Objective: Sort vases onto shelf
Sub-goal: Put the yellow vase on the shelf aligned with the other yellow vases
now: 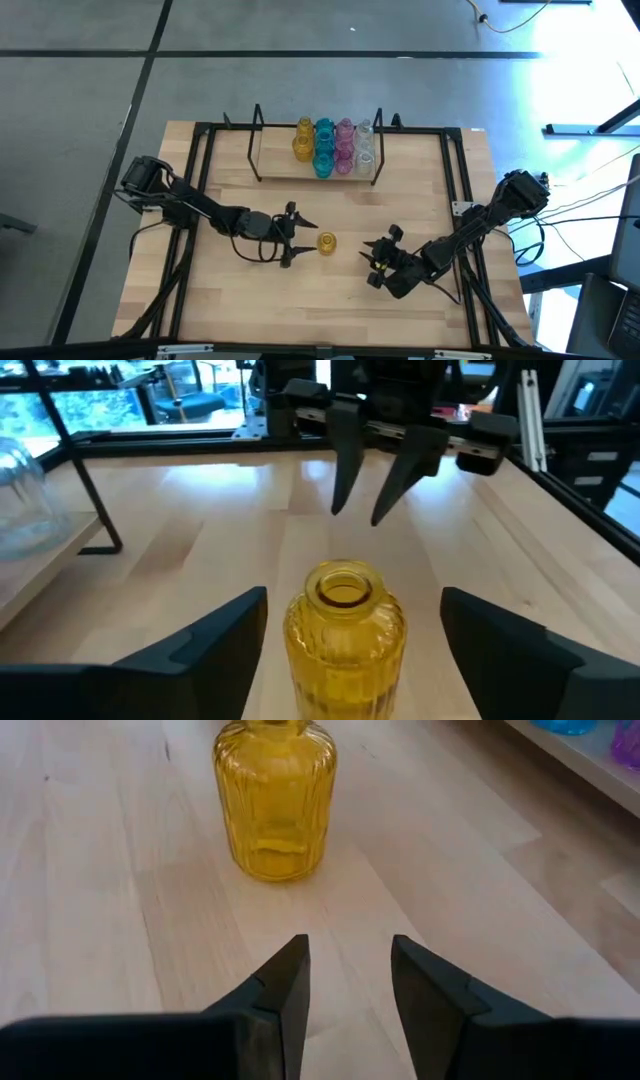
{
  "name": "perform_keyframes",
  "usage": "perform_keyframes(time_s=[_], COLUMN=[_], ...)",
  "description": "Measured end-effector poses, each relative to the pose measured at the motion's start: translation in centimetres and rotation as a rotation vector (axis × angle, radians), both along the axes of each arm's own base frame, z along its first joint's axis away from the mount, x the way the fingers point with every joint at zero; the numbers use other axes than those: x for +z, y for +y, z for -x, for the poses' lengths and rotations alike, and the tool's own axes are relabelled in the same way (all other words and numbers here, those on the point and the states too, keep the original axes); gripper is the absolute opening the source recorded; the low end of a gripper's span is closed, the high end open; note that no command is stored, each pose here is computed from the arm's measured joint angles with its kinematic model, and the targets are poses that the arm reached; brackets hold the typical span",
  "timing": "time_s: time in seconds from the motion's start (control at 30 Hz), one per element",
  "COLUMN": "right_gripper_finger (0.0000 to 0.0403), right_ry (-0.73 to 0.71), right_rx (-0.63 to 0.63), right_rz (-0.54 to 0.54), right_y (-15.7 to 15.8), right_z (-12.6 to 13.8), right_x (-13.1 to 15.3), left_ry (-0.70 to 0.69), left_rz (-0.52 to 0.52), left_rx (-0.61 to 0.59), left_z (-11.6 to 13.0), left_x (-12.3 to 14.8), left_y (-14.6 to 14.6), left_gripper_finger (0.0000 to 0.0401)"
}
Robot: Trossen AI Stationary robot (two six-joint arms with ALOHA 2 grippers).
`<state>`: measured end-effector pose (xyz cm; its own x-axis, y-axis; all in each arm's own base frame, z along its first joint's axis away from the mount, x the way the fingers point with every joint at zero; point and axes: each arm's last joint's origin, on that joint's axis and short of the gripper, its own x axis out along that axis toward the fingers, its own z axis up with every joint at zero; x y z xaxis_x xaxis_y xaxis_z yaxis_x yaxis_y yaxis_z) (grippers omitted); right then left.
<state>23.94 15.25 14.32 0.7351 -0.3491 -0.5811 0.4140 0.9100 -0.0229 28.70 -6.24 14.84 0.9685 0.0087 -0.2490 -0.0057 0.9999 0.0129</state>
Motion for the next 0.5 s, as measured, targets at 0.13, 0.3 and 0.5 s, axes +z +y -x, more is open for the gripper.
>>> perform_keyframes(time_s=[0.13,0.3,0.5], right_gripper_finger=[0.0127,0.0127,0.0127], right_ry=[0.004,0.011,0.022], right_rx=[-0.001,-0.013,-0.015], right_rz=[0.005,0.034,0.046], right_y=[0.0,0.1,0.1], right_z=[0.0,-0.2,-0.2], right_x=[-0.2,-0.9,-1.4], left_ry=[-0.017,-0.032,-0.016], left_rz=[0.005,0.019,0.041], left_rx=[0.002,0.023,0.006], left_z=[0.0,-0.3,-0.9], left_x=[0.2,0.5,0.7], left_y=[-0.1,0.4,0.8], left_gripper_finger=[0.0296,0.0293,0.0293])
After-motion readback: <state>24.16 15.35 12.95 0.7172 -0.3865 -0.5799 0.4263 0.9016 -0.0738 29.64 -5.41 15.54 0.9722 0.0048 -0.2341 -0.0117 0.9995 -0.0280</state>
